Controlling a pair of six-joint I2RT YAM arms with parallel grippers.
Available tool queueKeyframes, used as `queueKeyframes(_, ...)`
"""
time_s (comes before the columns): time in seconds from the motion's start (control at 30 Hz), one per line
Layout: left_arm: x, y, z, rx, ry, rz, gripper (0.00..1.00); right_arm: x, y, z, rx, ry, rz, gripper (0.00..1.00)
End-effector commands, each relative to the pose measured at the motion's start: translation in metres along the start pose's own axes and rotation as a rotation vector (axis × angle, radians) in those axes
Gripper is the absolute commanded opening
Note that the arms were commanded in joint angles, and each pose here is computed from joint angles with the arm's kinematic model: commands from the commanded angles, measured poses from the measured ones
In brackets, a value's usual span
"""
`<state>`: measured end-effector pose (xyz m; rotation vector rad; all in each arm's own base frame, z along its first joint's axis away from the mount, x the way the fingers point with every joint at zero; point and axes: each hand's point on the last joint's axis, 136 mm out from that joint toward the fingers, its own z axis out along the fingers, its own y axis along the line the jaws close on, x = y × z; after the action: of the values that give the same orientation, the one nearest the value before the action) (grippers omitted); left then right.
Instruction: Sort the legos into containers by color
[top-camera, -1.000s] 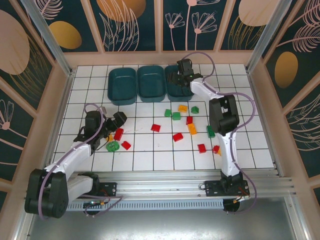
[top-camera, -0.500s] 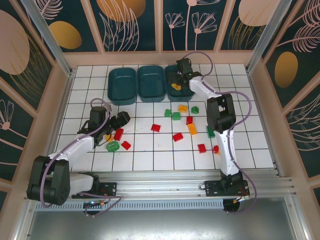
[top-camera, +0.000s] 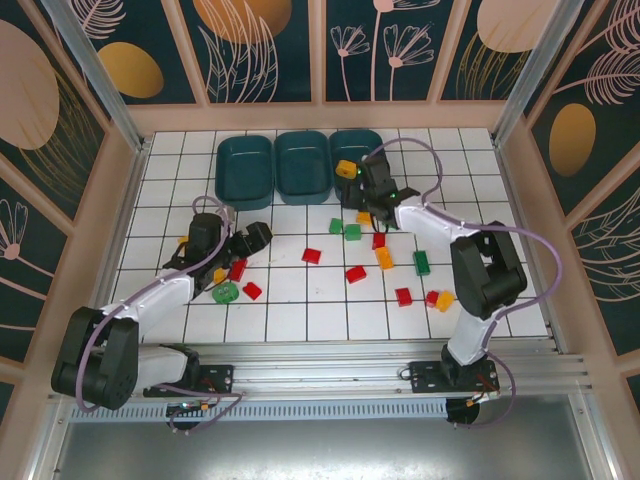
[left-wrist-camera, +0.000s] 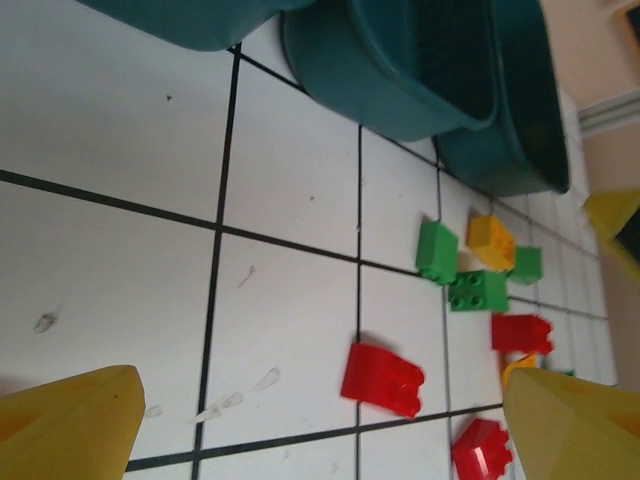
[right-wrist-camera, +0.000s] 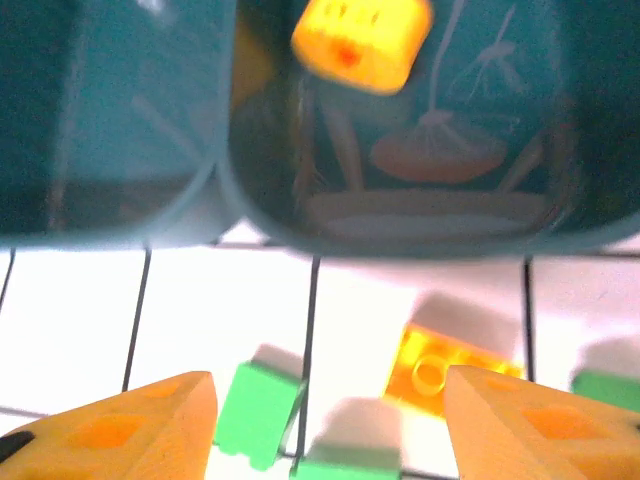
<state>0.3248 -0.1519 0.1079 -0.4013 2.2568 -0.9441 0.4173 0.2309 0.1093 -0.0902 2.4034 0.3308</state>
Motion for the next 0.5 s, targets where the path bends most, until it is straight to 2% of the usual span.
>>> queueKeyframes(0.0, -0.004, -0.023, 0.003, 0.124, -0.032, -0.043, 0.93, 0.026, 0.003, 0.003, 0.011, 0.033, -0.007, 0.65)
queueKeyframes(0.17, -0.006, -0.034, 0.009, 0.149, -0.009, -0.029, 0.92, 0.046, -0.007, 0.016, 0.064, 0.080, -0.037, 0.66)
queueKeyframes(0.3, -0.006, -0.030, 0.007, 0.121, -0.018, -0.019, 0.92, 0.055, -0.007, 0.028, 0.059, 0.113, -0.055, 0.66)
queueKeyframes(0.47, -0.005, -0.024, 0.003, 0.085, -0.021, -0.011, 0.93, 0.066, -0.005, 0.042, 0.053, 0.154, -0.066, 0.57)
